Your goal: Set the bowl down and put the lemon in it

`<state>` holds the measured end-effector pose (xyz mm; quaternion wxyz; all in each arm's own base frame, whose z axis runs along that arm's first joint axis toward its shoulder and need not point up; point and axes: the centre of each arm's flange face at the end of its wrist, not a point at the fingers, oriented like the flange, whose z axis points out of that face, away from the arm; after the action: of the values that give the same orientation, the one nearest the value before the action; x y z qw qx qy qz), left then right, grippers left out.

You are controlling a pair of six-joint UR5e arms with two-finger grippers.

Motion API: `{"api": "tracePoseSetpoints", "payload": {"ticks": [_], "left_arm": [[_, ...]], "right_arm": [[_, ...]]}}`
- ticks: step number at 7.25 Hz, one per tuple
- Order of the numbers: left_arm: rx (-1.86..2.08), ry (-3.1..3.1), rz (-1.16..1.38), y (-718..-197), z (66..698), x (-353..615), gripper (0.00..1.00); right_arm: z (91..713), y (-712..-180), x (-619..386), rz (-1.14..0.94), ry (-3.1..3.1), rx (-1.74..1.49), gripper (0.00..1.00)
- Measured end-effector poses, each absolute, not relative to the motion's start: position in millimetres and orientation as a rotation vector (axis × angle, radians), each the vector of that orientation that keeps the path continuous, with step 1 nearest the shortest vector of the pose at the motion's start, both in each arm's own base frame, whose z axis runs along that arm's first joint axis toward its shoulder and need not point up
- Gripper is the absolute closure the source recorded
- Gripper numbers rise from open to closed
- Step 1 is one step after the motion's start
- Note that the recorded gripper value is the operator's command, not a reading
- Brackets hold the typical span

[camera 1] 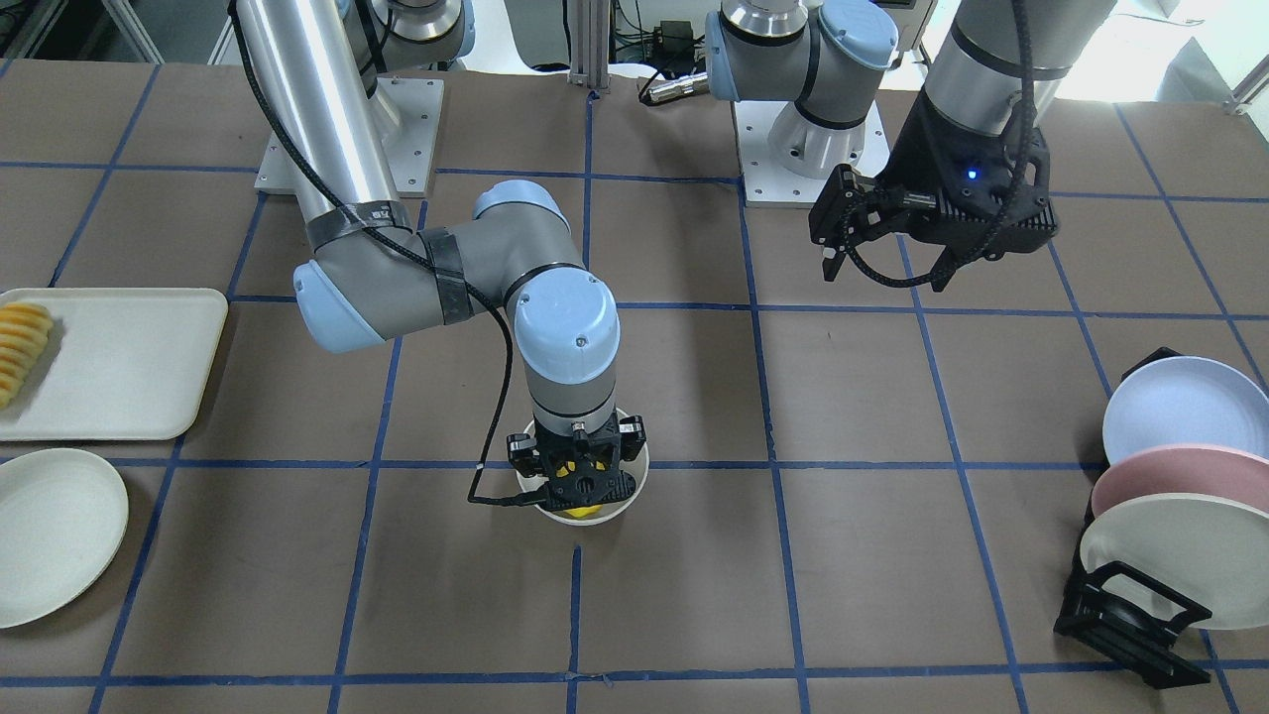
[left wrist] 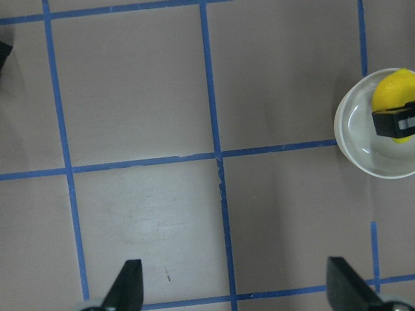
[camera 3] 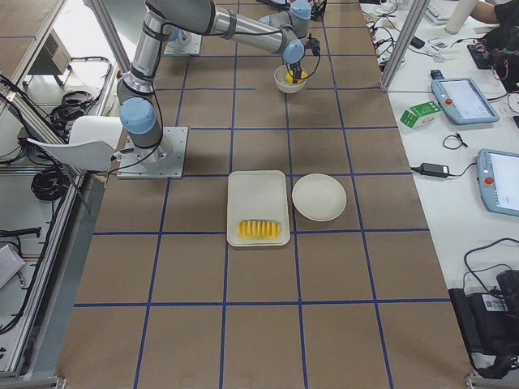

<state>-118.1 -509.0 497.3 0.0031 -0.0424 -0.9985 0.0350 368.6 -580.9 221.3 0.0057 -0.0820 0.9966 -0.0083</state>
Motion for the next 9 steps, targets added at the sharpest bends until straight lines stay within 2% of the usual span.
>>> {"api": "tracePoseSetpoints", "payload": {"ticks": [1,2,5,7,9], "left_arm": [[-0.135,-3.147,0.096,-511.6,493.3,-119.6,0.00],[-0.135,-3.152,0.093,-513.0,491.8,-121.3,0.00],[-0.126,-3.157,0.107,-511.3,496.9,-119.9,0.00],[-0.120,-3.158,0.111,-510.6,498.5,-118.4,0.00],[-0.084,-3.154,0.107,-509.5,499.0,-118.9,0.00]], "right_arm": [[211.3,-577.8,367.9,-0.001,3.124,-0.261,0.27],[206.0,-574.9,367.0,0.013,3.126,-0.262,0.00],[233.4,-566.1,372.8,-0.040,3.115,-0.268,0.00],[318.9,-553.8,352.3,-0.136,3.107,-0.234,0.00],[413.3,-533.6,275.6,-0.107,3.133,-0.071,0.00]]}}
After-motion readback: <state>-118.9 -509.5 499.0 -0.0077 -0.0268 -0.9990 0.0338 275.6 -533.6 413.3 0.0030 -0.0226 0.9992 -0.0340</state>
